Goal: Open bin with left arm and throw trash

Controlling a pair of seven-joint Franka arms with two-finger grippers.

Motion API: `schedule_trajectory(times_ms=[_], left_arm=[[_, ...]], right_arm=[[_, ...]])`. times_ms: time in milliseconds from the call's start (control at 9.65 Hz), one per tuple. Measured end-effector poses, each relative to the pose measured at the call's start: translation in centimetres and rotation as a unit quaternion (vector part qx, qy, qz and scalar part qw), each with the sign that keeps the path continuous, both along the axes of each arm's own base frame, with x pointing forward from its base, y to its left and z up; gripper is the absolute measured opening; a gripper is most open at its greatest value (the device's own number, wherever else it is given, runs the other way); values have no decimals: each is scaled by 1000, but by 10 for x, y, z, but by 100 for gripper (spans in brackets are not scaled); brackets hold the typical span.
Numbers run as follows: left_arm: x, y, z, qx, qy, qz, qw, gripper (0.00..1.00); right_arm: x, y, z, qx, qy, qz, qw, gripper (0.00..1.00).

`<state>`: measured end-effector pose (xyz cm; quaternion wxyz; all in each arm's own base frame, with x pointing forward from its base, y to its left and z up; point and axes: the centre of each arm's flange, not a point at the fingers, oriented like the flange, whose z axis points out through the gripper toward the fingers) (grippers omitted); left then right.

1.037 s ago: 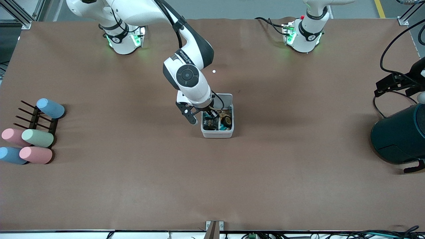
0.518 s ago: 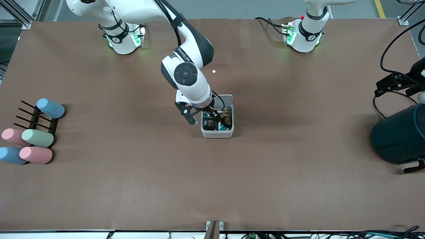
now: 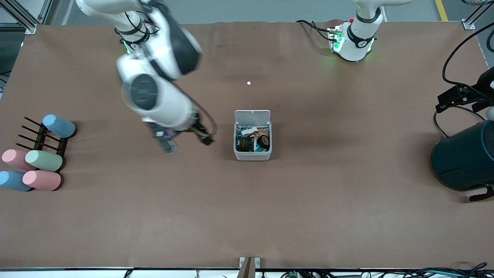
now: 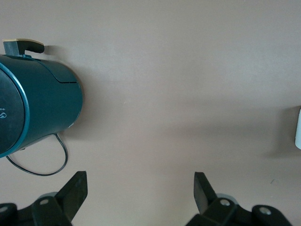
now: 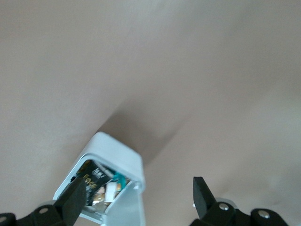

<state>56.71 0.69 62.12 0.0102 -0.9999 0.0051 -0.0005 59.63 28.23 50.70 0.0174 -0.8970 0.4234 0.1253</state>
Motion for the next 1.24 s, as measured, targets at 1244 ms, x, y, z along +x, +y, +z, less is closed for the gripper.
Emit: schedule_trajectory(times_ms=[1244], left_arm=[[0, -13, 1, 0, 1, -11, 1000, 100]], right_arm=[[-85, -303, 145, 26, -24, 371, 928, 100]])
